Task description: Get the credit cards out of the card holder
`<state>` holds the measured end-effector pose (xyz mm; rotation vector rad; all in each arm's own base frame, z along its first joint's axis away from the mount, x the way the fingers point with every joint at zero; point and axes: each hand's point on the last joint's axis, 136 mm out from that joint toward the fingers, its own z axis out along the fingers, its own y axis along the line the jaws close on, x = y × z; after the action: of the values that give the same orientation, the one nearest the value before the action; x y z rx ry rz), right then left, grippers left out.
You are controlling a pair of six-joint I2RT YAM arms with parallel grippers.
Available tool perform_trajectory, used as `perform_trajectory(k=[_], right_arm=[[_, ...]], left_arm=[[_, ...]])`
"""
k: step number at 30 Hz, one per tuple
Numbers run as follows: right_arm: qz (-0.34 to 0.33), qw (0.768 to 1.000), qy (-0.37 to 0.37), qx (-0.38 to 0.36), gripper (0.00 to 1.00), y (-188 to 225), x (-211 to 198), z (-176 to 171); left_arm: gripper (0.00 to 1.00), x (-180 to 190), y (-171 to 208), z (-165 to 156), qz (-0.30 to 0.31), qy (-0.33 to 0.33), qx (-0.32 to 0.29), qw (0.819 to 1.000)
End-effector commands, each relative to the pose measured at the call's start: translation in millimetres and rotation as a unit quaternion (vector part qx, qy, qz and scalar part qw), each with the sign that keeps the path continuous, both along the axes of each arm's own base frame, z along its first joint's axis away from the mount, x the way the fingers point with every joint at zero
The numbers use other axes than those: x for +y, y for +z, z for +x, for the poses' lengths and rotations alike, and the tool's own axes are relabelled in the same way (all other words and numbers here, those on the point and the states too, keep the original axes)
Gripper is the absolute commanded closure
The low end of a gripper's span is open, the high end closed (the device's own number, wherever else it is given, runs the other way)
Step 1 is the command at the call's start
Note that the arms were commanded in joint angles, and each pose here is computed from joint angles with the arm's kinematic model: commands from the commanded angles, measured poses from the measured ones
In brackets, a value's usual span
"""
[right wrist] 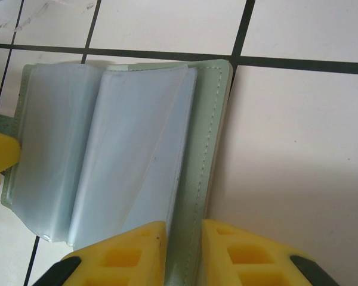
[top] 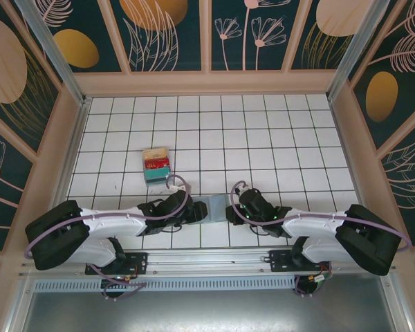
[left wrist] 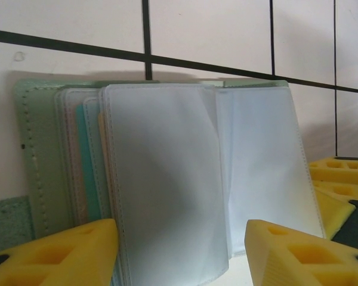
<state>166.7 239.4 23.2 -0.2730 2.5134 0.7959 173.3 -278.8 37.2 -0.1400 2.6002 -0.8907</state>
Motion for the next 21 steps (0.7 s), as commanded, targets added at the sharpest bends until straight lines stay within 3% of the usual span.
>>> perform_trajectory(k=[1, 18, 21], right_arm=[[0.015, 1.0, -0.003, -0.009, 0.77, 9.2, 8.4, 4.5], [0.015, 1.0, -0.003, -0.008, 0.77, 8.8, 8.8, 4.3], [0.015, 1.0, -0.005, -0.009, 0.77, 9.0, 8.4, 5.0]], left_arm=[[0.39, -16.7, 9.1, -0.8, -0.026, -0.023, -0.001, 0.999], [0.28, -38.6, 36.4, 6.2, -0.057, -0.048, -0.025, 0.997], [0.33, -46.1, 42.7, 5.1, -0.076, -0.058, -0.028, 0.995]])
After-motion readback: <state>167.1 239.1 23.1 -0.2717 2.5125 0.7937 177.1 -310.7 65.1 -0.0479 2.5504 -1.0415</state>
